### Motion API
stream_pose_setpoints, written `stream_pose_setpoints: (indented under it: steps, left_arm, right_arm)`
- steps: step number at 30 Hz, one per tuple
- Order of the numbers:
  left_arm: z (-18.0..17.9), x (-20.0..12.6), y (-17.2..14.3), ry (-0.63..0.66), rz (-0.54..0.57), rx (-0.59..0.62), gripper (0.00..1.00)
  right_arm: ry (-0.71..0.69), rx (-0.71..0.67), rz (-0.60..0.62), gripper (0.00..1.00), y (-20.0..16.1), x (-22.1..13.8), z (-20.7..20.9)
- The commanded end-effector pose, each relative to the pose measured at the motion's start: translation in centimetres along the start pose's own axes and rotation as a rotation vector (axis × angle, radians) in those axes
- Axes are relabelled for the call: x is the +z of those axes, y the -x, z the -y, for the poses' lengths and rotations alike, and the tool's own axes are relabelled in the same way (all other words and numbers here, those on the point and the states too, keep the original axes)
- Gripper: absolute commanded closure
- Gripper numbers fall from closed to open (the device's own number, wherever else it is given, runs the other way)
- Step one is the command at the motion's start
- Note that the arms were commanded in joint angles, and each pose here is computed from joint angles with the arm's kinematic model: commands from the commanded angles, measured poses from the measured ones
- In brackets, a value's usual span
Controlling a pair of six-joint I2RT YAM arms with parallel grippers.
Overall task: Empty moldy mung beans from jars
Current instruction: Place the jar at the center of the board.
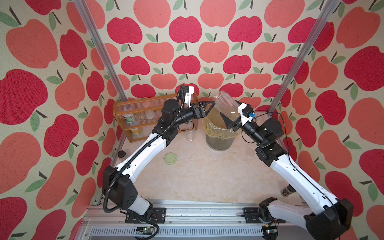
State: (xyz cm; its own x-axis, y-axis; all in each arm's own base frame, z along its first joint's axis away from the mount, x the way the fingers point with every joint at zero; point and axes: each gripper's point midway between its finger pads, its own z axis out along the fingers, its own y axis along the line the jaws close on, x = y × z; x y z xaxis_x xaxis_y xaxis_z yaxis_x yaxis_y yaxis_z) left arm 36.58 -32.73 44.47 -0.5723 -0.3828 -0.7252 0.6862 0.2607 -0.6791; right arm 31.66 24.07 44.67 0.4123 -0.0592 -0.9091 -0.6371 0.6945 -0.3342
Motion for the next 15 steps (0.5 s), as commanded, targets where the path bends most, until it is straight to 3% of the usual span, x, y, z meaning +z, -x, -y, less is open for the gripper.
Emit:
stream_pose_setpoints:
  steps: [1, 9, 15]
  left_arm:
    - [2.9, 0.4, 1.8, -0.12, 0.029, 0.004, 0.11]
    - [3.5, 1.9, 1.5, -0.223, 0.003, -0.027, 0.1]
    - [3.3, 2.9, 1.0, -0.231, -0.025, -0.055, 0.08]
  right_arm:
    - [0.008, -0.001, 0.111, 0.61, 3.0, -0.1, -0.1]
    - [0.051, 0.024, 0.148, 0.61, 3.2, 0.4, -0.7]
    - [0.077, 0.034, 0.169, 0.61, 3.0, 0.9, -1.1]
